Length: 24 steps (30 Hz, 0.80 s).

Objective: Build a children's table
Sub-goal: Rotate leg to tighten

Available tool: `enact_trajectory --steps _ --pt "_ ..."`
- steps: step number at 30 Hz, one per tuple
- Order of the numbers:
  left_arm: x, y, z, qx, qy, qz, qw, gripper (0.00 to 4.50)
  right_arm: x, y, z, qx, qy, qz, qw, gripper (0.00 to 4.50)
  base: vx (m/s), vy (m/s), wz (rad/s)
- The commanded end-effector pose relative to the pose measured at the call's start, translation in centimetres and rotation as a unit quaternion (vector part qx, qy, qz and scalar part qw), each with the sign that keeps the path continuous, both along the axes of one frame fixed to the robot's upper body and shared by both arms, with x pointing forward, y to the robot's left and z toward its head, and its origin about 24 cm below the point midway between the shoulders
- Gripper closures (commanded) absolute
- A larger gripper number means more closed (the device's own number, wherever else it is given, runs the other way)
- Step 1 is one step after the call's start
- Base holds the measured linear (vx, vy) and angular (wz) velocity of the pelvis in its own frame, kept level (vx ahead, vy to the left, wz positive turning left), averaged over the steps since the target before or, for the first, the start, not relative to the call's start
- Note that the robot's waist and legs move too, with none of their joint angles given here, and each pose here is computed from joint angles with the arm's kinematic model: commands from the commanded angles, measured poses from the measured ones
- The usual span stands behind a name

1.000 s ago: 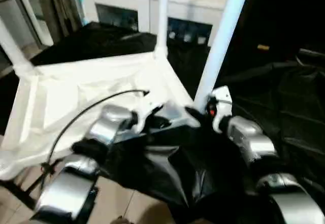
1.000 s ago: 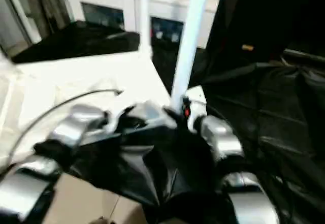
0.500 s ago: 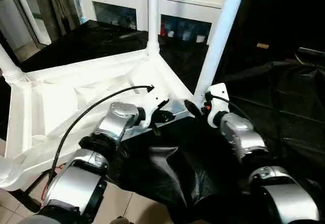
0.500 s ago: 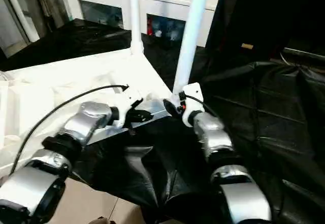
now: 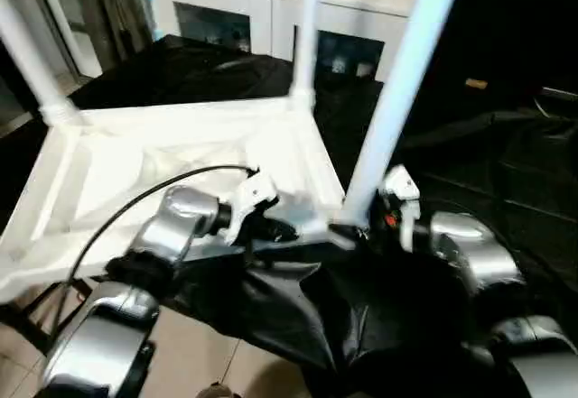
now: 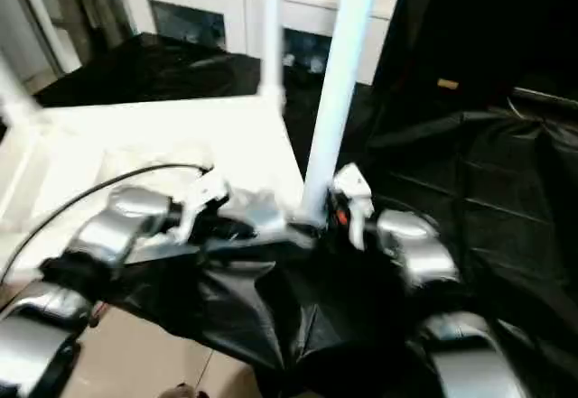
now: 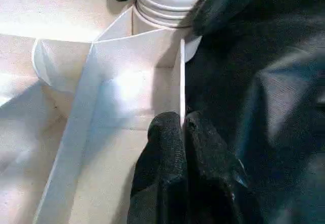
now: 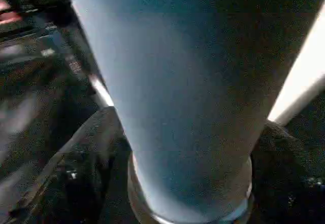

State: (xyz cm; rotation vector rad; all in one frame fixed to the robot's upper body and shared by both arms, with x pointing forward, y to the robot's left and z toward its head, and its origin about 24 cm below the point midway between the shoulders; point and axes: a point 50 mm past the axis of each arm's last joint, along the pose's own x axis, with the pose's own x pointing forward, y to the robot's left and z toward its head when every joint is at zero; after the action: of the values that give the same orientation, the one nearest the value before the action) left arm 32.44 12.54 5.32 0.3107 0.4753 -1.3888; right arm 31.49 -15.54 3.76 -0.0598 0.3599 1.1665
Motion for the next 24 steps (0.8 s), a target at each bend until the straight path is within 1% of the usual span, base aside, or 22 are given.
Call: enact_trajectory --steps 1,3,5,7,8,12,14,15,18,20,21,22,24 --pt "-0.1 -1.1 1.2 -0.037 -0.013 -0.029 0.999 4.5 -1.2 1.7 -0.3 0.009 0.028 0.082 0.996 0.86 0.0 0.0 0.0" --pt "-0.2 -1.0 1.2 -0.036 -0.013 -0.031 0.999 4.5 -1.4 1.6 -0.3 0.007 0.032 0.09 0.995 1.1 0.0 0.0 0.0" --pt "-0.2 -0.9 1.2 -0.036 -0.012 -0.032 0.999 4.5 -1.5 1.6 -0.3 0.007 0.036 0.096 0.995 1.17 0.0 0.0 0.0" --pt "-0.3 -0.8 1.2 -0.036 -0.011 -0.035 0.999 4.5 -1.7 1.6 -0.2 0.012 0.042 0.101 0.994 1.44 0.0 0.0 0.0" --pt "-0.3 -0.8 1.2 -0.036 -0.011 -0.035 0.999 4.5 -1.7 1.6 -0.2 0.012 0.042 0.102 0.994 1.44 0.0 0.0 0.0" --pt "-0.3 -0.9 1.2 -0.036 -0.012 -0.032 0.999 4.5 -1.9 1.8 -0.1 0.016 0.048 0.104 0.993 1.76 0.0 0.0 0.0" --pt "0.0 -1.3 1.2 -0.039 -0.018 -0.009 0.999 4.5 -1.9 2.1 -0.5 0.016 0.05 0.087 0.995 1.8 0.0 0.0 0.0" --pt "0.0 -1.3 1.2 -0.039 -0.018 -0.009 0.999 4.5 -1.9 2.1 -0.5 0.016 0.05 0.087 0.995 1.8 0.0 0.0 0.0" --pt "1.1 -2.0 1.2 -0.041 -0.031 0.047 0.998 4.5 -0.8 2.6 -1.4 -0.003 0.033 -0.007 0.999 1.82 0.0 0.0 0.0" --pt "1.8 -2.5 1.2 -0.034 -0.043 0.087 0.995 4.5 0.2 2.8 -2.2 -0.027 0.033 -0.092 0.995 1.82 0.0 0.0 0.0" --pt "2.2 -2.9 1.2 -0.03 -0.049 0.106 0.993 4.5 0.6 3.0 -2.5 -0.031 0.035 -0.134 0.99 1.83 0.0 0.0 0.0" --pt "2.6 -3.4 1.2 -0.026 -0.057 0.133 0.989 4.5 1.2 3.3 -2.9 -0.031 0.041 -0.189 0.981 1.83 0.0 0.0 0.0" --pt "3.1 -4.3 1.3 -0.027 -0.062 0.161 0.985 4.5 1.7 3.8 -3.1 -0.029 0.048 -0.243 0.968 1.83 0.0 0.0 0.0"
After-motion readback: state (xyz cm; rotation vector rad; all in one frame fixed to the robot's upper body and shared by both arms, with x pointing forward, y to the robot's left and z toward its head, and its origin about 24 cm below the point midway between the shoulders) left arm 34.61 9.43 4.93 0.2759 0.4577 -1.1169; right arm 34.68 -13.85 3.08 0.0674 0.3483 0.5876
